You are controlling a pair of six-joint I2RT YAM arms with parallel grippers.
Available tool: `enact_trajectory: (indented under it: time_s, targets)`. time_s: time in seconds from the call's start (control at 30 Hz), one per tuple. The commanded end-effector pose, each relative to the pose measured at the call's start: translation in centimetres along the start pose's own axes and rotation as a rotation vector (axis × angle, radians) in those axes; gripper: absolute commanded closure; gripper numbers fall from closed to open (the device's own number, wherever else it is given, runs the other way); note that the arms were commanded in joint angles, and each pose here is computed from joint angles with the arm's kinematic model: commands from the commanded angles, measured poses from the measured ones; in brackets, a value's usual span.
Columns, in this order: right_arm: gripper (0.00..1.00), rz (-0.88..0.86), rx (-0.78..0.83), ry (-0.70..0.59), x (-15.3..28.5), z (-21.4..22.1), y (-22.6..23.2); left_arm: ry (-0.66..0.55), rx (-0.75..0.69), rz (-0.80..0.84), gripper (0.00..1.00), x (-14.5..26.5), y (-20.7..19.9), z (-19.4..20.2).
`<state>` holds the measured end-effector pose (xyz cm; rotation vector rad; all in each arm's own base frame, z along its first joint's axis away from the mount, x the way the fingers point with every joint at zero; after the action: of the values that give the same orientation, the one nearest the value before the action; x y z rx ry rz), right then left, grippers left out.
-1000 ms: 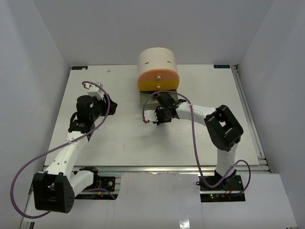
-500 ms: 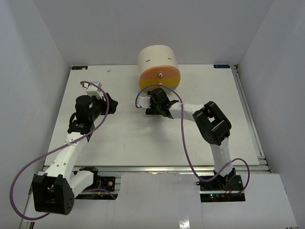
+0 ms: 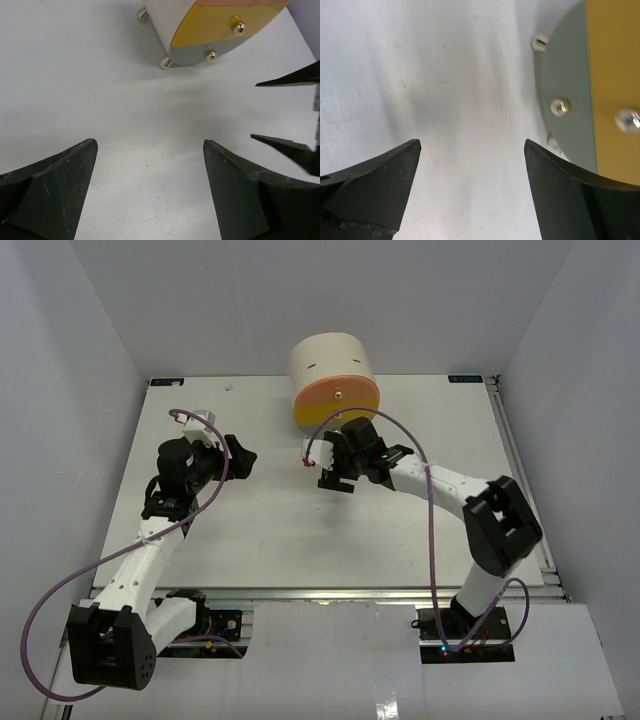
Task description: Organize the makeup
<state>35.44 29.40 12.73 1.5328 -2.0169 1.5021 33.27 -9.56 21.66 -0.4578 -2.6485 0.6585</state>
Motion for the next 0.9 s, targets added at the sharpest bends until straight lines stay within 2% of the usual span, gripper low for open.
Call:
enact_trajectory:
  time_s: [0.0, 0.13, 0.2, 0.3, 0.37, 0.53, 0.73, 0.87]
  targets:
    - [0.1, 0.087, -0.395, -0.099, 8.3, 1.0, -2.7, -0.021, -0.011, 0.135, 0.02, 0.9, -2.7, -0.9]
    - [0.1, 0.252, -0.632, -0.073, 14.0, 6.2, -4.8, -0.012, -0.018, 0.189, 0.02, 1.8, -3.9, -0.8]
    - [0.1, 0.352, -0.681, -0.034, 16.8, 8.2, -4.9, -0.018, -0.026, 0.206, 0.02, 2.3, -4.2, -0.7]
    - [0.1, 0.42, -0.73, 0.014, 18.1, 10.6, -2.8, -0.038, -0.041, 0.225, 0.02, 3.3, -4.7, -0.7]
    - [0.1, 0.539, -0.751, -0.008, 20.2, 11.0, -2.0, -0.052, -0.044, 0.23, 0.02, 3.7, -4.9, -0.8]
    - [0.1, 0.69, -0.836, 0.01, 22.4, 14.0, -0.1, -0.046, -0.04, 0.228, 0.02, 3.7, -4.8, -0.5]
    - [0.1, 0.821, -0.923, 0.041, 24.7, 16.2, -0.3, -0.041, -0.042, 0.217, 0.02, 3.5, -4.5, -0.5]
    - [0.1, 0.837, -0.922, 0.023, 25.0, 16.2, -0.1, -0.027, -0.041, 0.203, 0.02, 3.7, -4.2, 0.0]
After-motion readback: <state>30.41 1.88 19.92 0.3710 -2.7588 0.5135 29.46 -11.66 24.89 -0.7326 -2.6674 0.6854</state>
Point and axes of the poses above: each gripper's point midway between its finger pads, its own x axis back along the fingers, its own y axis along the line the jaws close on, z = x × y, the point moved 1 cm from there along x, back along the fingers, and after that the axes turned 12 degrees about x, right-handed, at the moved point
